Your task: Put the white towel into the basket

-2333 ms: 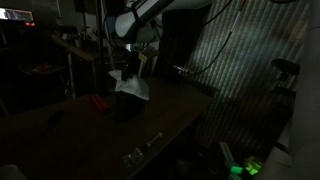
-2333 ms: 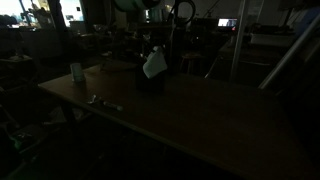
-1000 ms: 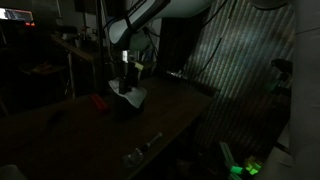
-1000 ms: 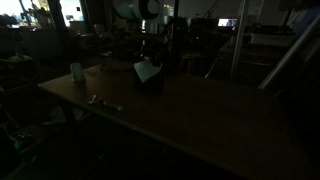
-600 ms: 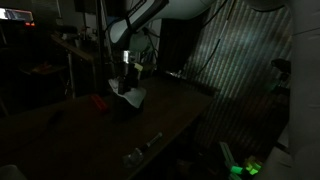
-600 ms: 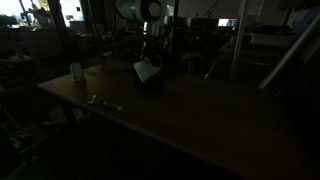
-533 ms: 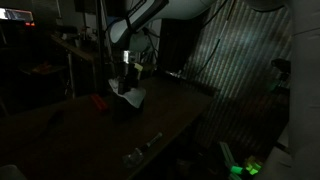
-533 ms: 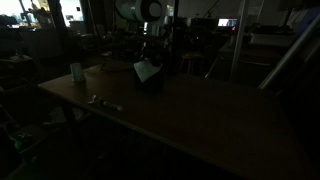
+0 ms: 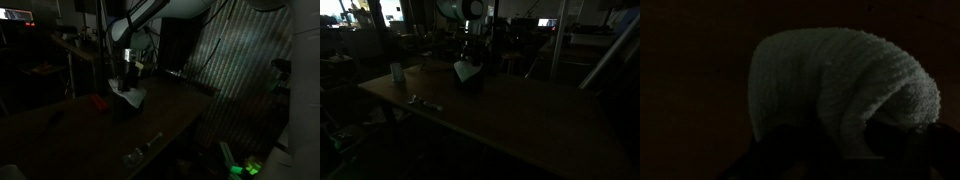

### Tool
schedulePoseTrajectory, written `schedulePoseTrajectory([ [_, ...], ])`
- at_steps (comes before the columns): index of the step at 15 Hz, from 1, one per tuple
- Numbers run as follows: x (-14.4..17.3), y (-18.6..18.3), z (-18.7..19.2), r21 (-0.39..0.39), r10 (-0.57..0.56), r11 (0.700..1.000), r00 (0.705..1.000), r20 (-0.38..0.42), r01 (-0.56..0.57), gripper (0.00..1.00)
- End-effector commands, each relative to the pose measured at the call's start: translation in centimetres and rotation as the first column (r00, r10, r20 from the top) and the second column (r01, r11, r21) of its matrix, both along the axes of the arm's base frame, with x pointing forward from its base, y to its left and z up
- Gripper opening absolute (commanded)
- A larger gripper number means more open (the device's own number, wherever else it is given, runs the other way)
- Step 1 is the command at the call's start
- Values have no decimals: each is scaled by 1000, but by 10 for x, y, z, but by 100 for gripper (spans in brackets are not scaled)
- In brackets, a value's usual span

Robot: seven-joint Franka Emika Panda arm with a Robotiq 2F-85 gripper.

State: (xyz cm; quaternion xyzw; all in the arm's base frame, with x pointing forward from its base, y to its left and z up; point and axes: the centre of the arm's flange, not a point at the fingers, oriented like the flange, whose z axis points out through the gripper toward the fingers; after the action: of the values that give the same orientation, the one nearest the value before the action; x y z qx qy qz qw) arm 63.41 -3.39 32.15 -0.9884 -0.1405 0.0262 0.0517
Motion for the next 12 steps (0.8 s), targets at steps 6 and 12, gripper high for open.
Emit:
schedulePoseTrajectory([
  [6, 2, -5, 64, -78, 26, 997, 994, 110, -17, 100],
  [12, 0, 1, 90, -124, 48, 992, 987, 154, -28, 75],
])
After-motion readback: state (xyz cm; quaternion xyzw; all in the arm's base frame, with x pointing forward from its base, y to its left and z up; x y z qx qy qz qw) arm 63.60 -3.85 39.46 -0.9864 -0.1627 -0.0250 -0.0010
